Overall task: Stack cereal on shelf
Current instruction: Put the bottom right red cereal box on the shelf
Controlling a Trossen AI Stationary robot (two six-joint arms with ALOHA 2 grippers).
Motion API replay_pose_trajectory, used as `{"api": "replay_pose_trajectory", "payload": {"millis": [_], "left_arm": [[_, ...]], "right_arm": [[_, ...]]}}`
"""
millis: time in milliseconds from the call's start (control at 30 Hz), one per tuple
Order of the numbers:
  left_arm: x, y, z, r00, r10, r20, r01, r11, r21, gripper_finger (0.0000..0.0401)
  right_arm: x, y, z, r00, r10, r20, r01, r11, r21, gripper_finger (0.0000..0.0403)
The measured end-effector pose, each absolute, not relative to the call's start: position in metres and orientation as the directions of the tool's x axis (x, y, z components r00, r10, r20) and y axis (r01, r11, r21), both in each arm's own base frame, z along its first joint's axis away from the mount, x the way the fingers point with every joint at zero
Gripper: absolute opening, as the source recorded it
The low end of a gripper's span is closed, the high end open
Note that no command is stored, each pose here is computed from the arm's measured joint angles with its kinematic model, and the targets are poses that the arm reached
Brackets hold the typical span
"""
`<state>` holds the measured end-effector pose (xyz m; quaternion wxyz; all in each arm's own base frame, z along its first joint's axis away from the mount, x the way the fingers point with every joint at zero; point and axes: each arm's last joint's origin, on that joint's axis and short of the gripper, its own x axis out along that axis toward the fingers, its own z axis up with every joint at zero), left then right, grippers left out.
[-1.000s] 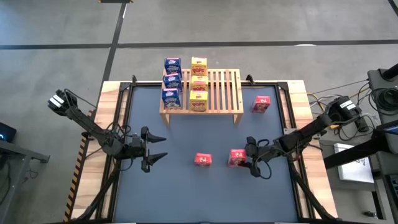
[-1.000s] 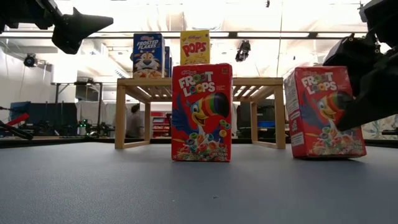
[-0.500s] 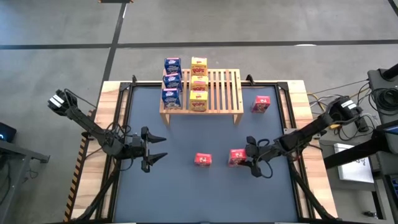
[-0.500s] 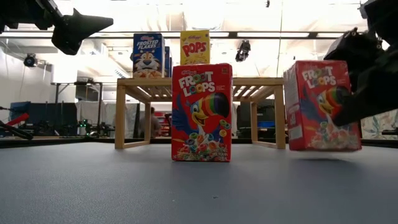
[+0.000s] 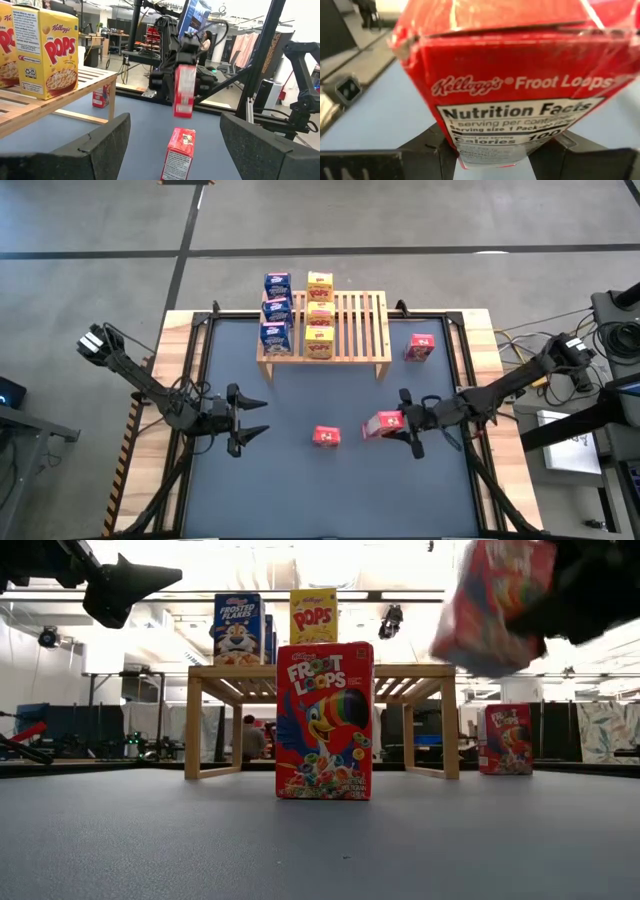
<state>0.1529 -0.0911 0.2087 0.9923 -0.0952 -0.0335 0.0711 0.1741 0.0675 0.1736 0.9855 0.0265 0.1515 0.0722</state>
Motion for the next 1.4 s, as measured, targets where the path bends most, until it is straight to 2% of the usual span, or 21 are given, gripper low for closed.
{"api": "replay_pose_trajectory", "payload": {"millis": [167,467,700,967,1200,1400], "left_arm": [[0.153,-0.091,0.209,0.988,0.147,0.053,-0.134,0.972,-0.194,0.0292],[0.153,-0.091,0.209,0.988,0.147,0.052,-0.135,0.972,-0.193,0.0292],[0.153,-0.091,0.208,0.988,0.147,0.051,-0.135,0.972,-0.191,0.0292],[0.155,-0.087,0.209,0.983,0.173,0.055,-0.152,0.950,-0.273,0.0292],[0.162,-0.073,0.209,0.965,0.258,0.053,-0.238,0.941,-0.240,0.0292],[0.166,-0.062,0.210,0.953,0.298,0.060,-0.278,0.933,-0.227,0.0292]], "right_arm": [[0.182,0.063,0.205,0.971,0.124,-0.205,-0.128,0.992,-0.008,0.0180],[0.200,0.054,0.271,0.970,0.057,-0.236,-0.093,0.986,-0.142,0.0179],[0.200,0.037,0.318,0.981,-0.016,-0.192,-0.028,0.974,-0.227,0.0178],[0.197,-0.009,0.325,0.978,-0.120,-0.169,0.079,0.970,-0.229,0.0178],[0.193,-0.066,0.320,0.969,-0.160,-0.191,0.131,0.979,-0.157,0.0178],[0.183,-0.108,0.322,0.980,-0.152,-0.130,0.135,0.982,-0.129,0.0178]]}}
